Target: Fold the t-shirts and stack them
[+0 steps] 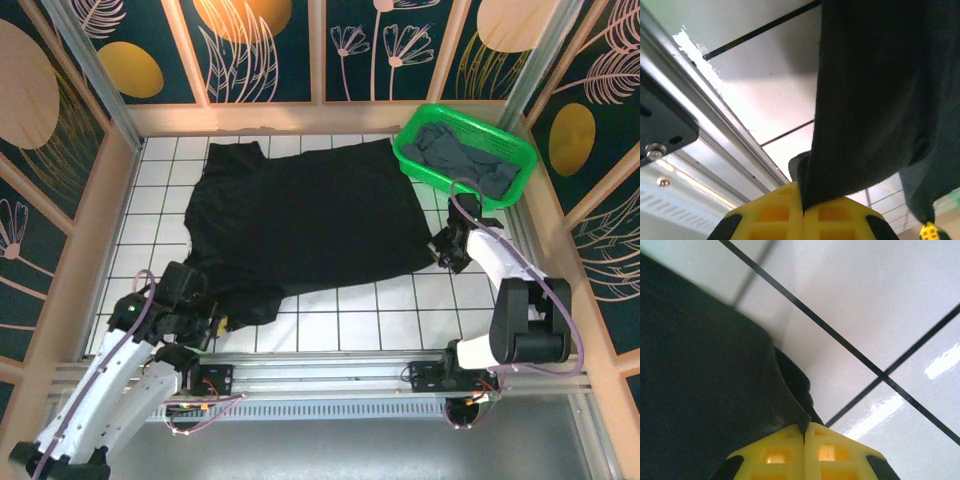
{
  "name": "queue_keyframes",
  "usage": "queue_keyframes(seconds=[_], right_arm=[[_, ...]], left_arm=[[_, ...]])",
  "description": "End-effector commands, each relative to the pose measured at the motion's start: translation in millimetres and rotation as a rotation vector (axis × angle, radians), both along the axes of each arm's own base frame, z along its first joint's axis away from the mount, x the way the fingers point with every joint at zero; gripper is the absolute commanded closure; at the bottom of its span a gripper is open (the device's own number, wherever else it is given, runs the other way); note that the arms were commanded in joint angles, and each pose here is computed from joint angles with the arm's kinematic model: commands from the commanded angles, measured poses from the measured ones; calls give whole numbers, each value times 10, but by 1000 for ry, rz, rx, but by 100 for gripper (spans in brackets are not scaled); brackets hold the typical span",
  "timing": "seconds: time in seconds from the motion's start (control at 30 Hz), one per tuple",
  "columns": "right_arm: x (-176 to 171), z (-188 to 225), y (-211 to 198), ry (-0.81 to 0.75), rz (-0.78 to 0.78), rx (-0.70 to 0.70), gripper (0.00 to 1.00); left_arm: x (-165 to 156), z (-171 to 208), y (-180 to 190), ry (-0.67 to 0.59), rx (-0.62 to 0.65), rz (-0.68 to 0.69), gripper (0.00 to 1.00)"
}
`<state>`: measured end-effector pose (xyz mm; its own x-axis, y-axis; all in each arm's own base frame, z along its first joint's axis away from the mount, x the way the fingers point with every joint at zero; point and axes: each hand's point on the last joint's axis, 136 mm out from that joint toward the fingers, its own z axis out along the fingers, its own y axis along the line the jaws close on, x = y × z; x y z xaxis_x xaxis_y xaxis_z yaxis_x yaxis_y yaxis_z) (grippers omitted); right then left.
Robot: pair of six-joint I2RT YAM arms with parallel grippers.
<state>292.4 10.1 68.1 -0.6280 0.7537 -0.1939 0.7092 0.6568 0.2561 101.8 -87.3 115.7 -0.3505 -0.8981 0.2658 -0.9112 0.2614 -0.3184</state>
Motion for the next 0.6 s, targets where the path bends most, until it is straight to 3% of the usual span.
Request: queue_keyframes(seconds=[0.0,0.13,0.33,0.57], right_arm=[[-16,332,-130,-43,7,-112,100],[-193,324,-51,-13,50,-102,100],[-491,-119,57,100,90,-43,100],[-85,57,91,50,104,-45,100]], left_arm=[[-154,172,277,36,99,138,100],[-107,173,251,29,92,135,100],[41,-23,270,37,158,105,100],[748,177,127,-94,216,47,100]])
